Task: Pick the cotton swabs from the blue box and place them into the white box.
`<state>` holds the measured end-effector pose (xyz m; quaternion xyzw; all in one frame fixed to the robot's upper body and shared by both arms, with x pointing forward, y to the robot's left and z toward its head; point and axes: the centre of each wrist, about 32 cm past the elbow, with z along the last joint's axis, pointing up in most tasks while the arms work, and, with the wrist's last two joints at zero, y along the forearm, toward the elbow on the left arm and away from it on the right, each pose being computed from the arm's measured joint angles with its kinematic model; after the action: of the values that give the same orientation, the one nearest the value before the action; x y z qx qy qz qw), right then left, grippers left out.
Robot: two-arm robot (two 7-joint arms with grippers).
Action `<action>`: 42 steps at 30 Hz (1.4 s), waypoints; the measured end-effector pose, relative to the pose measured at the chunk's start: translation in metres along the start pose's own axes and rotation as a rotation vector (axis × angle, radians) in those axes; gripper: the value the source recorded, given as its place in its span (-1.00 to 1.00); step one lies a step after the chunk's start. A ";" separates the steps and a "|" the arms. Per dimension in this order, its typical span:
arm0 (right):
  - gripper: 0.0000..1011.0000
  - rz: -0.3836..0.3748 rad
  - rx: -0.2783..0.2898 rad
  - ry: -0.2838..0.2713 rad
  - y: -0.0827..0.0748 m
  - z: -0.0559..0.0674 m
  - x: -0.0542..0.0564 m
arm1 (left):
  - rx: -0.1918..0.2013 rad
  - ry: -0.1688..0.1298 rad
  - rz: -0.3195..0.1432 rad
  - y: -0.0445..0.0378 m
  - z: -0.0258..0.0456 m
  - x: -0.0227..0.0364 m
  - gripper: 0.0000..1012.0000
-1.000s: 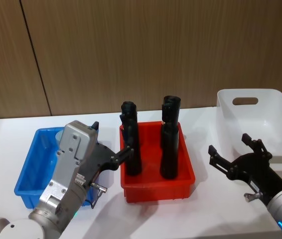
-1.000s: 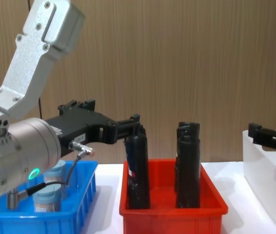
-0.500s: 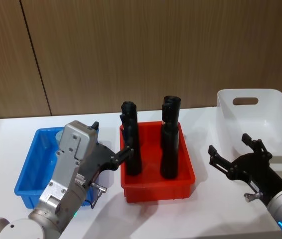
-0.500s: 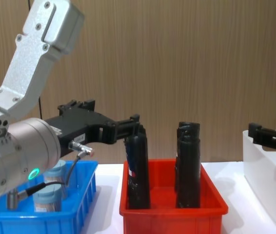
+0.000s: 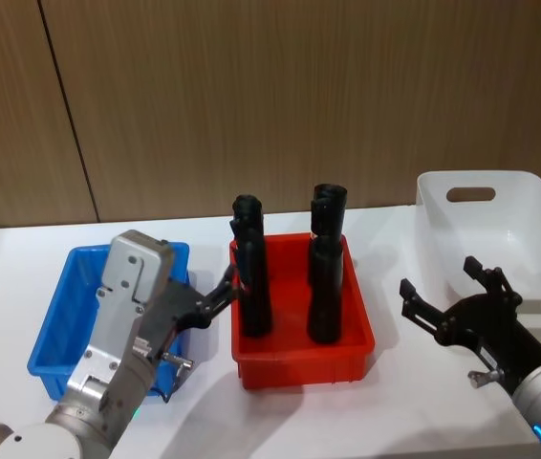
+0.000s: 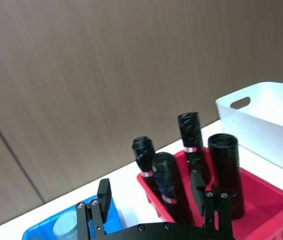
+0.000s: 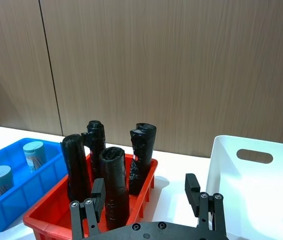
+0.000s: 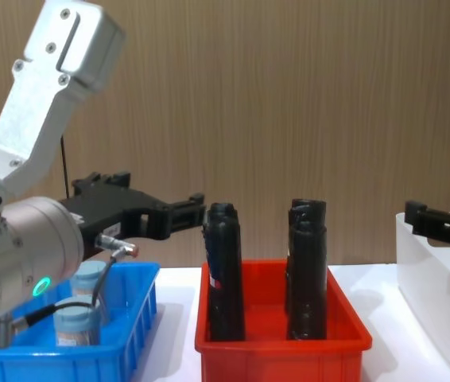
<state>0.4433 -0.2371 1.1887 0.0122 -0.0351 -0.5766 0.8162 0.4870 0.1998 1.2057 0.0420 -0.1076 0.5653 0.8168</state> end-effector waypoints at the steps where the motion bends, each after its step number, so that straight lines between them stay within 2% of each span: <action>1: 0.98 0.000 0.000 0.000 0.000 0.000 0.000 | 0.010 0.007 0.015 0.0008 0.0001 -0.0006 0.98; 11: 0.98 0.000 0.000 0.000 0.000 0.000 0.000 | 0.085 0.060 0.103 0.0053 -0.0011 -0.0023 0.98; 19: 0.98 0.000 0.000 0.000 0.000 0.000 0.000 | 0.148 0.098 0.161 0.0080 -0.0051 0.0035 0.98; 22: 0.98 0.000 0.000 0.000 0.000 0.000 0.000 | 0.182 0.113 0.180 0.0081 -0.0085 0.0091 0.98; 27: 0.98 0.000 0.000 0.000 0.000 0.000 0.000 | 0.216 0.126 0.199 0.0060 -0.0117 0.0176 0.98; 31: 0.98 0.000 0.000 0.000 0.000 0.000 0.000 | 0.245 0.136 0.212 0.0023 -0.0155 0.0266 0.98; 32: 0.98 0.000 0.000 0.000 0.000 0.000 0.000 | 0.245 0.136 0.212 0.0023 -0.0155 0.0266 0.98; 34: 0.98 0.000 0.000 0.000 0.000 0.000 0.000 | 0.259 0.142 0.217 -0.0010 -0.0175 0.0332 0.98; 37: 0.98 0.000 0.000 0.000 0.000 0.000 0.000 | 0.268 0.146 0.216 -0.0033 -0.0193 0.0378 0.98; 40: 0.98 0.000 0.000 0.000 0.000 0.000 0.000 | 0.278 0.153 0.213 -0.0082 -0.0223 0.0464 0.98; 42: 0.98 0.000 0.000 0.000 0.000 0.000 0.000 | 0.282 0.156 0.211 -0.0099 -0.0236 0.0494 0.98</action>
<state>0.4433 -0.2371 1.1887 0.0122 -0.0351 -0.5766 0.8162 0.5160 0.2459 1.1943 0.1005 0.0325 0.6588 0.7449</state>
